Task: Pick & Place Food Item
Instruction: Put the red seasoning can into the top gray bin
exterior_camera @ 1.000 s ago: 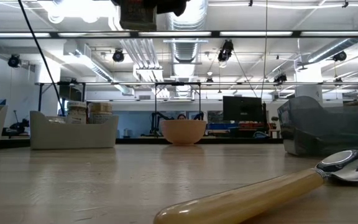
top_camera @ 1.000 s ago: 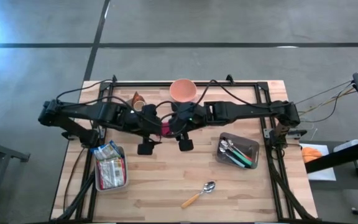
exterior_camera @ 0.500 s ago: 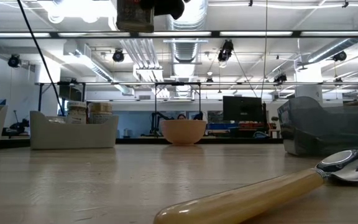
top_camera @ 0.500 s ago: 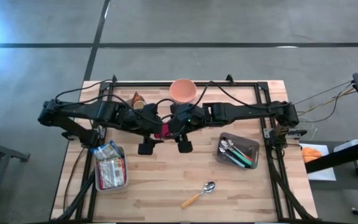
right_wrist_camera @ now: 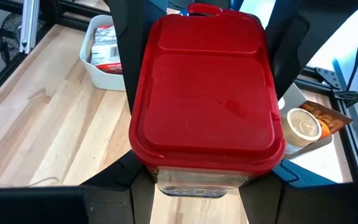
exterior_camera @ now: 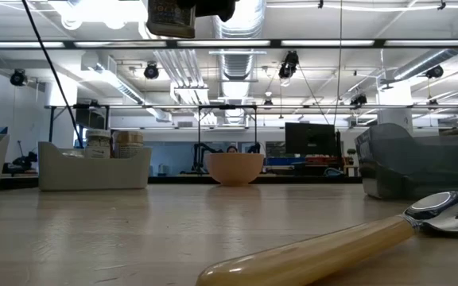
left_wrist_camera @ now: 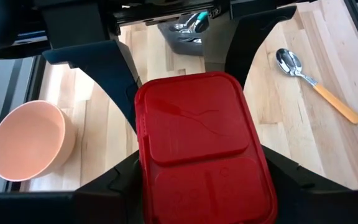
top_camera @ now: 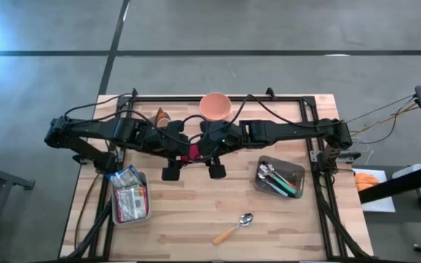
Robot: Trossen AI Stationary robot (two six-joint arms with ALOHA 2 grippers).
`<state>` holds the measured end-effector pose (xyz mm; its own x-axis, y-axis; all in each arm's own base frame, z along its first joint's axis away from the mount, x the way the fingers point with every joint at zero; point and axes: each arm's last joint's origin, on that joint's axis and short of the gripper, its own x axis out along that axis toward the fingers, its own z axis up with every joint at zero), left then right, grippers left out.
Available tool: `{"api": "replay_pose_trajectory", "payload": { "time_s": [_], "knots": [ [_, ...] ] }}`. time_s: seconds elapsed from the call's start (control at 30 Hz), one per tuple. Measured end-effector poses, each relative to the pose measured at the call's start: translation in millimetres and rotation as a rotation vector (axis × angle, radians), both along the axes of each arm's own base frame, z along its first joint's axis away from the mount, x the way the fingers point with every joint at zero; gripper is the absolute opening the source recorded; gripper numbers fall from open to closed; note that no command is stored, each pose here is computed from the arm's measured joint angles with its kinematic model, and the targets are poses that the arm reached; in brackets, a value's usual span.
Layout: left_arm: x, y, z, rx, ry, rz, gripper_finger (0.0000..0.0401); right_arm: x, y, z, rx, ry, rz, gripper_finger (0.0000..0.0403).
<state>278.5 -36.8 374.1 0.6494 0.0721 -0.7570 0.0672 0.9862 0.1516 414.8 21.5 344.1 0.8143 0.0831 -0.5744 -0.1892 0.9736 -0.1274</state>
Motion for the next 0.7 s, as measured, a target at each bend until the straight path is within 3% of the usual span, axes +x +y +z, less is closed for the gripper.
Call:
{"api": "replay_pose_trajectory", "payload": {
  "time_s": [0.1,0.3,0.43,0.7],
  "knots": [
    [0.0,0.0,-0.1,0.001,0.0,-0.001,0.0211,0.0,0.1,0.0,-0.001,0.0,0.0,0.0178],
    [0.1,0.2,0.2,-0.006,-0.007,0.036,0.0207,-0.1,1.0,0.7,-0.005,-0.004,-0.004,0.028],
    [-2.5,1.8,-1.4,-0.025,0.012,0.12,0.0207,-0.1,-0.6,2.9,-0.016,-0.016,-0.035,0.0326],
    [-11.4,5.1,-5.7,-0.064,0.067,0.318,0.0207,-2.2,-5.7,11.3,-0.108,-0.03,-0.191,0.0355]
  ]
}}
